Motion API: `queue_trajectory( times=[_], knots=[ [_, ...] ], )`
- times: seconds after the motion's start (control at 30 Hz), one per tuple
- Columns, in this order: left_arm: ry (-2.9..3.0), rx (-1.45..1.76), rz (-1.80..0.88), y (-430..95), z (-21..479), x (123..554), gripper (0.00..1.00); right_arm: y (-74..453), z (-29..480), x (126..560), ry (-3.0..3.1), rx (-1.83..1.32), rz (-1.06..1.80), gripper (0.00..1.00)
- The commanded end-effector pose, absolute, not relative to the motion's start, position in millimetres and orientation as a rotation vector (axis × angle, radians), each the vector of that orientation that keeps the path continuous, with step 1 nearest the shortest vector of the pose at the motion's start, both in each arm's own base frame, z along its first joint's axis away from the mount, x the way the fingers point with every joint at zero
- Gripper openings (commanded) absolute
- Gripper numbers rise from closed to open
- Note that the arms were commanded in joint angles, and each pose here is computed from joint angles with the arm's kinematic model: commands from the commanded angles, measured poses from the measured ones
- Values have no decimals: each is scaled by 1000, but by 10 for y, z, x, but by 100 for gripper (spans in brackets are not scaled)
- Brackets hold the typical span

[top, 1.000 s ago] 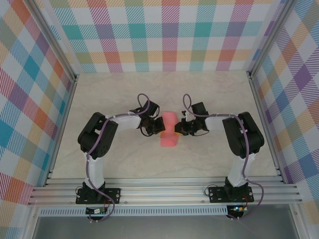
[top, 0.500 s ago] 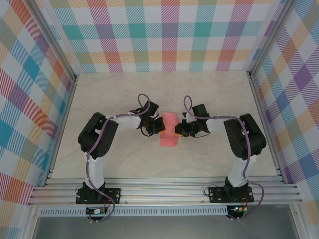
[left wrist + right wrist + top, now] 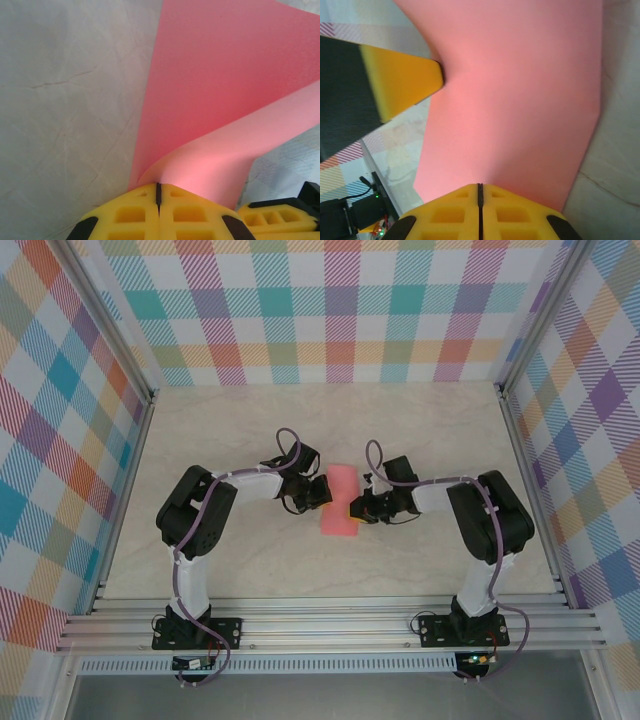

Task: Fold a paper plane with a square sheet of paper (pick it up from the middle)
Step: Fold the square sheet of paper in half at the center of the table.

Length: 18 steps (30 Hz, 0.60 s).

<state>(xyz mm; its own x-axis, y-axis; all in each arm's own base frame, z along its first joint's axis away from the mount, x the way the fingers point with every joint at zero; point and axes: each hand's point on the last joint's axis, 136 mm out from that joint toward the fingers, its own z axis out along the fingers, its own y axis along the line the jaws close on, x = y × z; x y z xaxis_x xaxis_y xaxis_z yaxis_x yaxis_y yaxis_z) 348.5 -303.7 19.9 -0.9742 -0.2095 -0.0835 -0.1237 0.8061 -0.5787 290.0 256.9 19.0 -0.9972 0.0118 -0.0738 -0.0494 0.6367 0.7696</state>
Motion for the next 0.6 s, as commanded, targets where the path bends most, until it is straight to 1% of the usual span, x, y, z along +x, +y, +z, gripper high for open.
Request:
queue_trajectory(
  times=[0.0, 0.13, 0.4, 0.57],
  knots=[
    [3024, -297, -723, -2837, -327, 3122, 0, 2464, -83, 2760, 2871, -35, 1207, 7],
    [3024, -295, -727, -2844, -326, 3126, 0, 2468, -79, 2765, 2868, -24, 1211, 7],
    [3026, -288, -726, -2843, -323, 3120, 0, 2615, 492, 2859, 2722, -106, 1348, 9],
    [3025, -285, -730, -2849, -316, 3125, 0, 2609, 444, 2788, 2737, -100, 1373, 8]
  ],
)
